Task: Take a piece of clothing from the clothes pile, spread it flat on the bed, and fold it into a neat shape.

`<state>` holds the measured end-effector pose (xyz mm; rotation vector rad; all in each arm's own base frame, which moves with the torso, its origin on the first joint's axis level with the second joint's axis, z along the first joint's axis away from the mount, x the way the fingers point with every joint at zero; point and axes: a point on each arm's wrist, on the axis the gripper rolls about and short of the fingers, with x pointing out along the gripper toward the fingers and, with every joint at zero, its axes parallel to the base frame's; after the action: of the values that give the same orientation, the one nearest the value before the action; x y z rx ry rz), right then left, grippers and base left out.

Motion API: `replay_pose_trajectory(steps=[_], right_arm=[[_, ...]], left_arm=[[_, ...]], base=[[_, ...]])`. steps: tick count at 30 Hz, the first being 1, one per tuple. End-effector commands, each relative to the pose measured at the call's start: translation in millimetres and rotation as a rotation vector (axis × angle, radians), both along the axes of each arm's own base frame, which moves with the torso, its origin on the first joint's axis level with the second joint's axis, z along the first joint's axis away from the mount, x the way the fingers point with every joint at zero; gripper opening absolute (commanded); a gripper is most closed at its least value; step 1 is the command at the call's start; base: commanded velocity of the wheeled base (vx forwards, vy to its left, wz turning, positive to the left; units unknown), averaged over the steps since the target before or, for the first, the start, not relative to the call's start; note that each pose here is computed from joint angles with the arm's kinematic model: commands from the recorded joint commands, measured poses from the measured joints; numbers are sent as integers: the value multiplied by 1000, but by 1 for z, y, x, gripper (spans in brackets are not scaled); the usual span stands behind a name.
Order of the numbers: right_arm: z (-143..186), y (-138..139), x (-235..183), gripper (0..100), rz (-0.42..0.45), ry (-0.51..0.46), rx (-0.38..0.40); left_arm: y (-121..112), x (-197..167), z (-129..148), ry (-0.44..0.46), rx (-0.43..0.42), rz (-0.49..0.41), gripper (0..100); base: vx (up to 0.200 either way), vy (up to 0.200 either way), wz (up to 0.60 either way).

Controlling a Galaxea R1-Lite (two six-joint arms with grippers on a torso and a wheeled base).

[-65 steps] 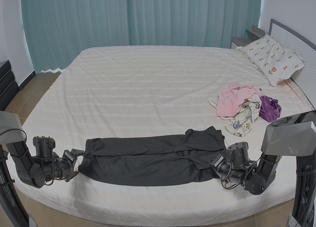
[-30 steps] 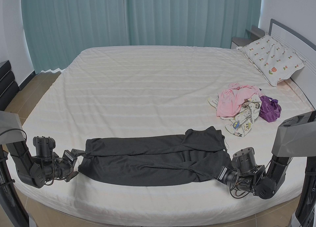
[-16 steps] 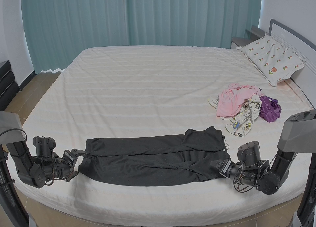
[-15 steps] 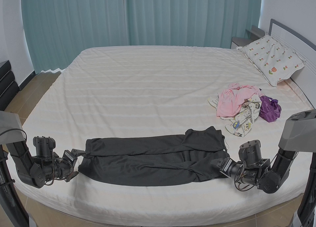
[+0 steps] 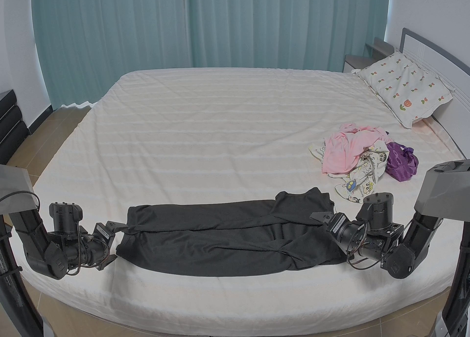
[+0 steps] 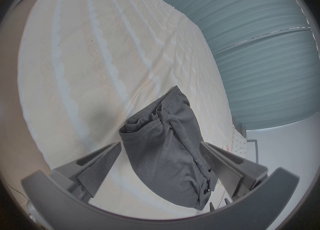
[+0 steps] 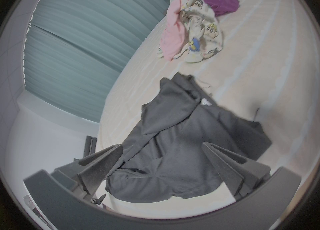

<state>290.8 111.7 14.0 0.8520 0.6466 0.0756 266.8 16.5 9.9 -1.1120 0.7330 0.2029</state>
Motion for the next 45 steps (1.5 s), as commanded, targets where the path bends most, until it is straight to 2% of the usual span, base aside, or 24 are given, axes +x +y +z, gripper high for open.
replay_pose_trajectory(steps=[1, 7, 13, 17, 23, 27, 28, 30, 31, 34, 40, 45], right_arm=[[-14, 10, 6, 100, 30, 9, 34], [-46, 2, 13, 100, -1, 82, -2], [-48, -14, 17, 100, -47, 84, -17], [-43, -21, 19, 100, -73, 53, -5], [-40, -22, 12, 100, -68, 5, 8], [-42, -21, 9, 100, -62, 9, 7], [-42, -21, 8, 100, -60, 12, 6], [-42, -21, 8, 100, -60, 12, 6], [-43, -18, 7, 100, -52, 17, 4], [-43, -18, 7, 100, -49, 17, 4], [-44, -17, 6, 100, -47, 18, 5], [-44, -14, 5, 100, -36, 18, 4]], left_arm=[[0, 0, 0, 0, 0, 0, 100], [0, 0, 0, 0, 0, 0, 100], [1, 0, 0, -1, 1, 3, 100], [0, -2, 2, -7, 9, -3, 100], [1, -2, 3, -40, 114, -87, 100], [0, -2, 14, -89, 176, -136, 100], [0, -2, 13, -100, 216, -171, 100], [0, -2, 13, -100, 216, -171, 100], [-1, 1, 13, -127, 303, -242, 100], [0, 10, 6, -139, 374, -310, 100], [-1, 13, -14, -127, 462, -448, 100], [0, 18, -23, -114, 480, -472, 100]], base=[[0, 0, 0], [0, 0, 0], [0, 0, 0], [0, 0, 0], [0, 0, 0], [0, 0, 0], [0, 0, 0], [0, 0, 0], [0, 0, 0], [0, 0, 0], [0, 0, 0], [0, 0, 0]])
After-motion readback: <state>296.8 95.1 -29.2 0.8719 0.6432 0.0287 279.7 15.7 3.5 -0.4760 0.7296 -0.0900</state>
